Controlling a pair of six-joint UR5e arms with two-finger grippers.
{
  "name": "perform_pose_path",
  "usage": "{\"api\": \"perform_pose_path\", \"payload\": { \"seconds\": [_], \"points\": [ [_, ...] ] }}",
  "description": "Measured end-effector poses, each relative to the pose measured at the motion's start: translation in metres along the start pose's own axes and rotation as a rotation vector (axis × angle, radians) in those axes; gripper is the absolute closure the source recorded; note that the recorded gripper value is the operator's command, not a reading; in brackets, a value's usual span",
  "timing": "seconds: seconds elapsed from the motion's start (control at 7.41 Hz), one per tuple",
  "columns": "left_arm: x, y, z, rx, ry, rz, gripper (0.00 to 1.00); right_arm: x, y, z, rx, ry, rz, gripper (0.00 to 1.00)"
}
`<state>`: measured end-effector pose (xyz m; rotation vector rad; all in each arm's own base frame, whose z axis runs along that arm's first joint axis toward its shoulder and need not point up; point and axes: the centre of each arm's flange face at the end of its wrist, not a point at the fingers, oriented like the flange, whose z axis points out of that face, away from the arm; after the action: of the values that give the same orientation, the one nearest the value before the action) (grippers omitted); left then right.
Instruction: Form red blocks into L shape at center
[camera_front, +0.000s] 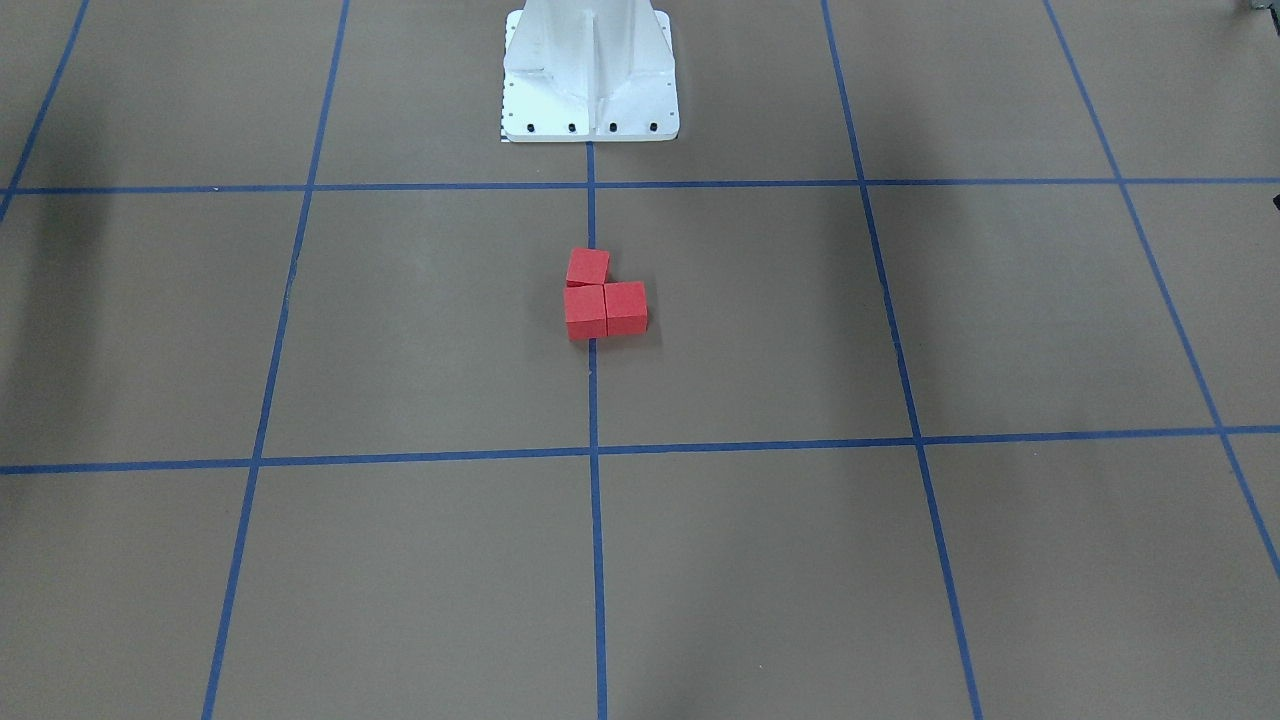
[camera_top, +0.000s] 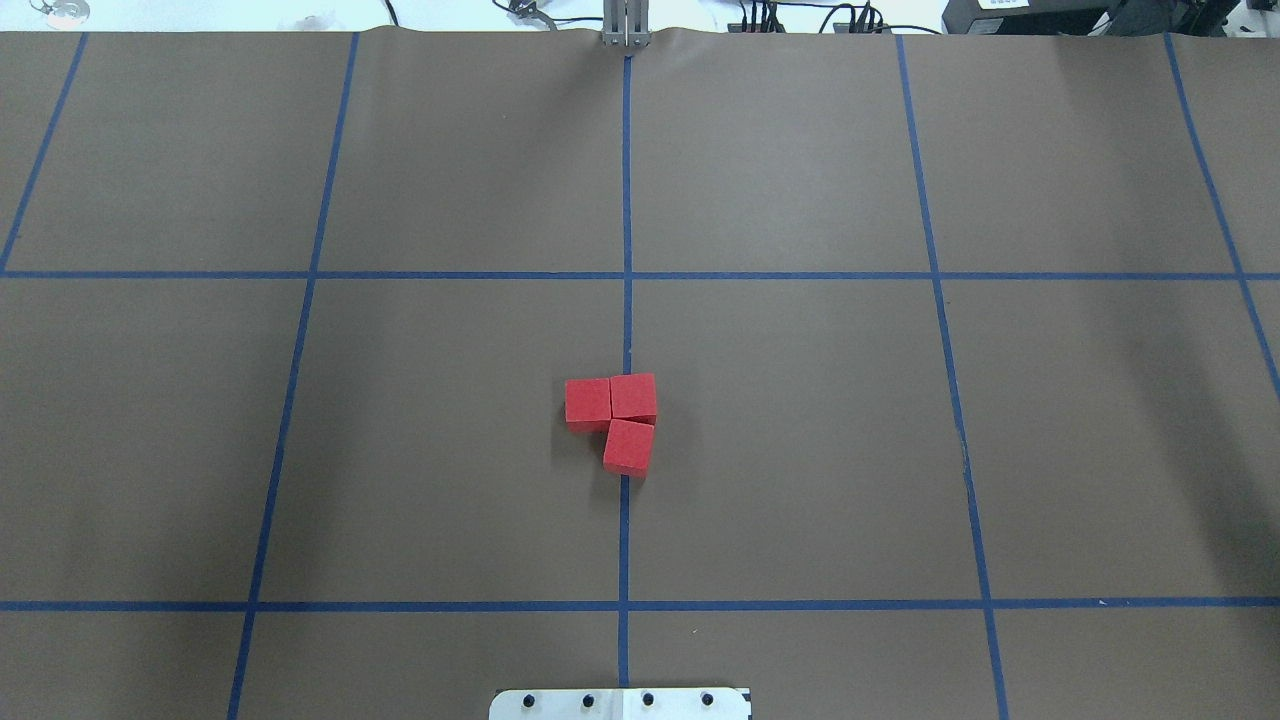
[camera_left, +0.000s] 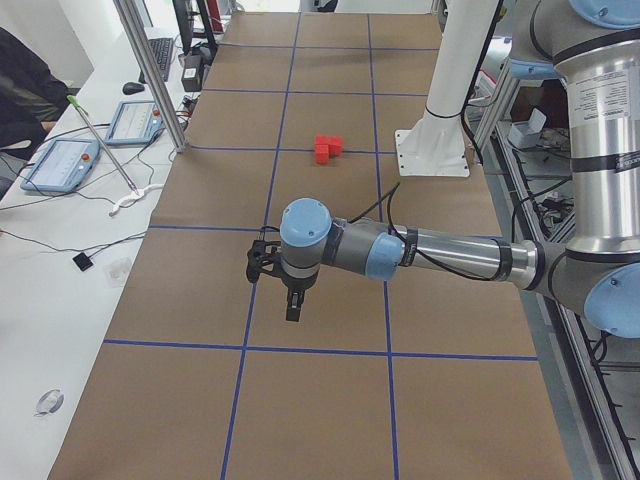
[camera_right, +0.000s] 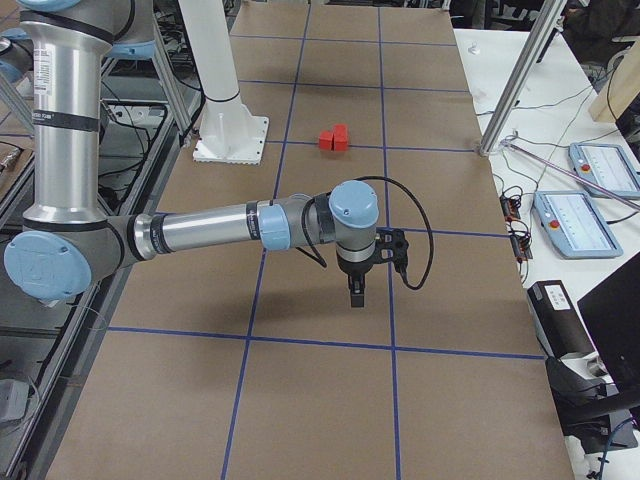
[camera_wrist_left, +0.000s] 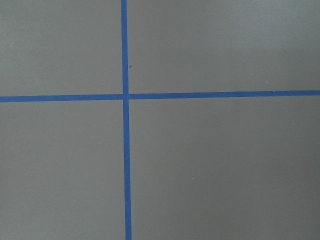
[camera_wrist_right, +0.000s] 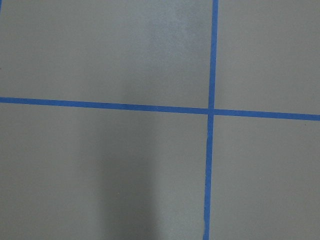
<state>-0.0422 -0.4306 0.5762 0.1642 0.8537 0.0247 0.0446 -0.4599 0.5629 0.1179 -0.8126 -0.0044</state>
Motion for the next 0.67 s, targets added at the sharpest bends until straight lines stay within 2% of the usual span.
{"api": "perform_pose_path", "payload": {
  "seconds": [0.27, 0.67],
  "points": [
    [-0.002, 0.003, 0.001, -0.003, -0.004, 0.004, 0.00, 0.000, -0.002, 0.002, -0.004, -0.013, 0.006, 0.01],
    [0.003, 0.004, -0.015, 0.028, -0.005, 0.009, 0.00, 0.002, 0.005, 0.003, -0.009, -0.016, 0.015, 0.01]
  ]
}}
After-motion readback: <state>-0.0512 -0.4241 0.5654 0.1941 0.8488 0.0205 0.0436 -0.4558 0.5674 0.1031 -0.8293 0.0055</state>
